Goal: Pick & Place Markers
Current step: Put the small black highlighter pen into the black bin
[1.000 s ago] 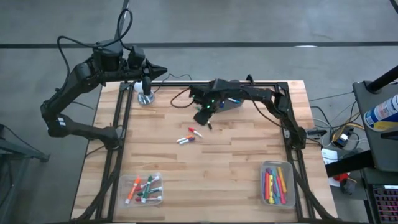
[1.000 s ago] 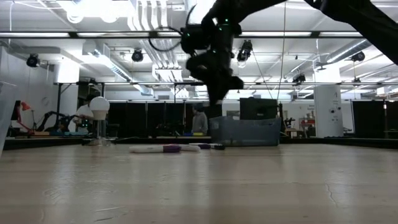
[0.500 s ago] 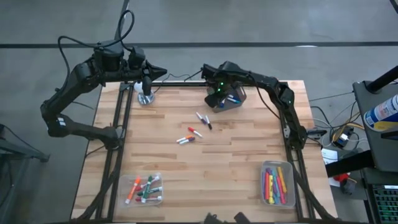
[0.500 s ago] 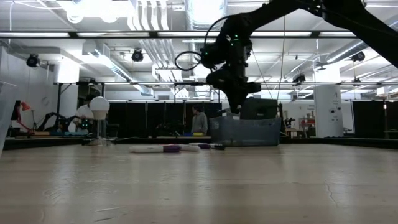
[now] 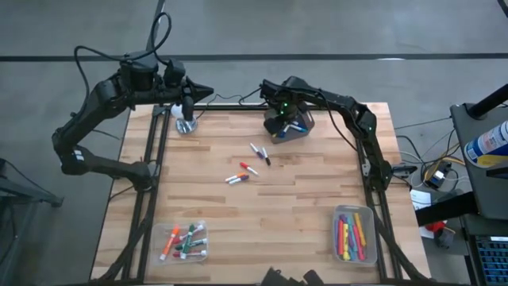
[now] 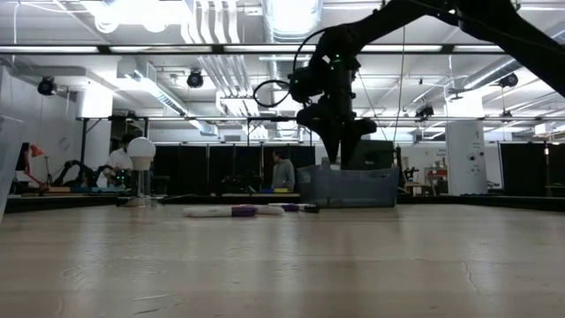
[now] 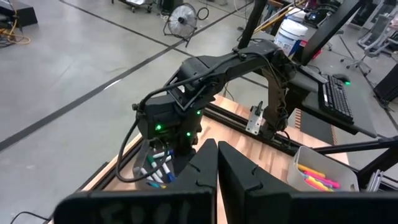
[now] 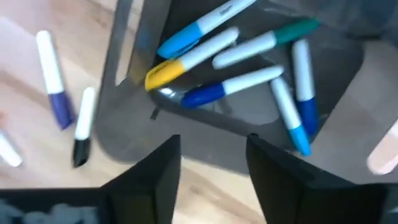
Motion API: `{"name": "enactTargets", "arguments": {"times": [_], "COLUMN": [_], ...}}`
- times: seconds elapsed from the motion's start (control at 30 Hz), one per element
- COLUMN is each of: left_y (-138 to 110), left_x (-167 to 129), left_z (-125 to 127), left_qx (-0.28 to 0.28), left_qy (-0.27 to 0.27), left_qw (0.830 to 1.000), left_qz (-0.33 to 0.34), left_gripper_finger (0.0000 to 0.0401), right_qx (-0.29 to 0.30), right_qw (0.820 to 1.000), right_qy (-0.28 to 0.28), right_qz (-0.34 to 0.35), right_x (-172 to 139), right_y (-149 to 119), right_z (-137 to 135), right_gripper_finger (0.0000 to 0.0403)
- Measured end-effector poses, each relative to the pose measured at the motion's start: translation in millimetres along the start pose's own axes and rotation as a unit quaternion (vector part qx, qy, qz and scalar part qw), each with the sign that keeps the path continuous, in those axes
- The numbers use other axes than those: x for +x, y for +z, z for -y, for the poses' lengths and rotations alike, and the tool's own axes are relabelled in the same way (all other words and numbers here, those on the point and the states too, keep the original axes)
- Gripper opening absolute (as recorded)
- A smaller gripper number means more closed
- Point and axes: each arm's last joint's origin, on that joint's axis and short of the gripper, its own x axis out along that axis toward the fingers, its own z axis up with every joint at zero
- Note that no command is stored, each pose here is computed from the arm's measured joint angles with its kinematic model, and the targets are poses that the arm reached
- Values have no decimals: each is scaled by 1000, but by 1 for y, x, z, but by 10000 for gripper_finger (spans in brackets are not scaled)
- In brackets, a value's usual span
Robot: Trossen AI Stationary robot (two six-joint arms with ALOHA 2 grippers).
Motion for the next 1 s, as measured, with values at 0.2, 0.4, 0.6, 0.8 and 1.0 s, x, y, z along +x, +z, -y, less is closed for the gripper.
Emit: {"name": "enactTargets", "arguments": {"times": [0.2,0.4,0.6,0.8,1.0], "left_y": [0,0,0,0,0], "left_x": [0,0,3,6,6], "left_z": [0,0,0,-1,-1], "left_qx": [0,1,0,0,0], "left_qy": [0,0,0,1,1], "left_qw": [1000,1000,1000,1000,1000], "left_qz": [1,1,-2,-5,-5], "left_gripper_finger": [7,7,7,7,7], "right_qx": [-11,-67,-125,-35,-22], "right_qw": [997,993,983,991,994], "right_qy": [68,100,130,131,108], "right_qz": [-23,-18,24,5,-17], "right_x": [-14,-28,-21,7,33], "right_y": [-16,-43,-62,-67,-71], "right_z": [-21,-62,-110,-127,-125], "right_gripper_finger": [193,181,171,162,155]}}
